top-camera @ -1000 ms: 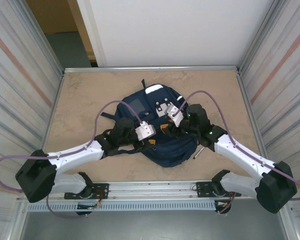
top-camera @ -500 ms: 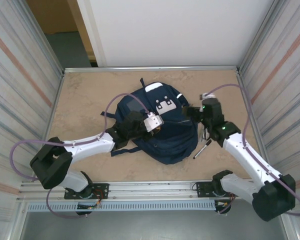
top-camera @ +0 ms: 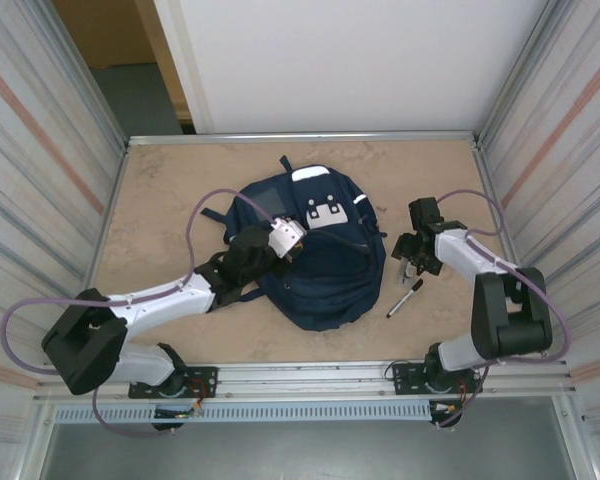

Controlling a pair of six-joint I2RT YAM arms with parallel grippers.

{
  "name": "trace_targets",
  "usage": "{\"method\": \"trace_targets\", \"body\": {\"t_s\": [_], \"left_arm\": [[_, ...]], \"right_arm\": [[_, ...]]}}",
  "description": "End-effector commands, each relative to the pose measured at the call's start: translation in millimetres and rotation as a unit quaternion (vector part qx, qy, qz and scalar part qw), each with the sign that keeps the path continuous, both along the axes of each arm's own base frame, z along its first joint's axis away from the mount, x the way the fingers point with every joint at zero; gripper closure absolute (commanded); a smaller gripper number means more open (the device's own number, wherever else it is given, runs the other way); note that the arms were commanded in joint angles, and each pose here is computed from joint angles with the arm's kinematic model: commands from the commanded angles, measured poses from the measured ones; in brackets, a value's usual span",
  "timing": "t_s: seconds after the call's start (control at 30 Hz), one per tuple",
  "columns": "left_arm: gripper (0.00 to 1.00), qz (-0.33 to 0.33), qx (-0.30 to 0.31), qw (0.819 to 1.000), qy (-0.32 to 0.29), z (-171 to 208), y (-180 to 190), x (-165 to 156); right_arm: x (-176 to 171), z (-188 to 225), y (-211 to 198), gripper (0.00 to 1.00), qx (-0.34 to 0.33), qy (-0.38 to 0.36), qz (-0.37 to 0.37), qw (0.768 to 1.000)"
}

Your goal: Pack books, pencil case, and school supplies into a backpack

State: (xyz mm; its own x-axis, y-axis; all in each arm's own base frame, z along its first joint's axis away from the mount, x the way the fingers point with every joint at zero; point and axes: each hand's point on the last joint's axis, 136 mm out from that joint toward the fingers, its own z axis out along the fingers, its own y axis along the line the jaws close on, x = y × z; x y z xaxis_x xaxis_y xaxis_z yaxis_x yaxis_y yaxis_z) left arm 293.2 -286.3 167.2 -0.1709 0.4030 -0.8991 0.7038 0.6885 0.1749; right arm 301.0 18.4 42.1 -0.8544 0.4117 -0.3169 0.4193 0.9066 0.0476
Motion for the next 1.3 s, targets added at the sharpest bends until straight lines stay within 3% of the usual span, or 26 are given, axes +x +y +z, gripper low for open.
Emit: {"method": "trace_targets", "body": {"t_s": [0.0, 0.27, 0.43, 0.8, 0.9, 1.07, 1.27], "left_arm": [[1.00, 0.035, -0.090, 0.995, 0.000, 26, 5, 2], [1.00, 0.050, -0.135, 0.989, 0.017, 27, 9, -1], [1.00, 0.053, -0.149, 0.987, 0.017, 30, 10, -2], [1.00, 0.074, -0.169, 0.982, 0.038, 25, 13, 0], [1.00, 0.079, -0.181, 0.979, 0.047, 26, 11, 1], [1.00, 0.071, -0.201, 0.975, 0.067, 27, 3, 2], [1.00, 0.087, -0.202, 0.971, 0.094, 21, 1, 5]], "right_arm": [[3, -6, 3, 0.28, -0.009, 0.025, 0.020, 0.999], [6, -22, 15, 0.45, 0.027, 0.030, 0.019, 0.999], [16, -11, 21, 0.49, 0.060, 0.009, 0.005, 0.998], [1, 84, 43, 0.52, 0.130, -0.083, 0.003, 0.988], [-15, 105, 67, 0.53, 0.159, -0.095, 0.020, 0.982], [-41, 111, 145, 0.53, 0.267, -0.063, 0.045, 0.961], [-41, 120, 209, 0.53, 0.332, -0.075, 0.026, 0.940]]}}
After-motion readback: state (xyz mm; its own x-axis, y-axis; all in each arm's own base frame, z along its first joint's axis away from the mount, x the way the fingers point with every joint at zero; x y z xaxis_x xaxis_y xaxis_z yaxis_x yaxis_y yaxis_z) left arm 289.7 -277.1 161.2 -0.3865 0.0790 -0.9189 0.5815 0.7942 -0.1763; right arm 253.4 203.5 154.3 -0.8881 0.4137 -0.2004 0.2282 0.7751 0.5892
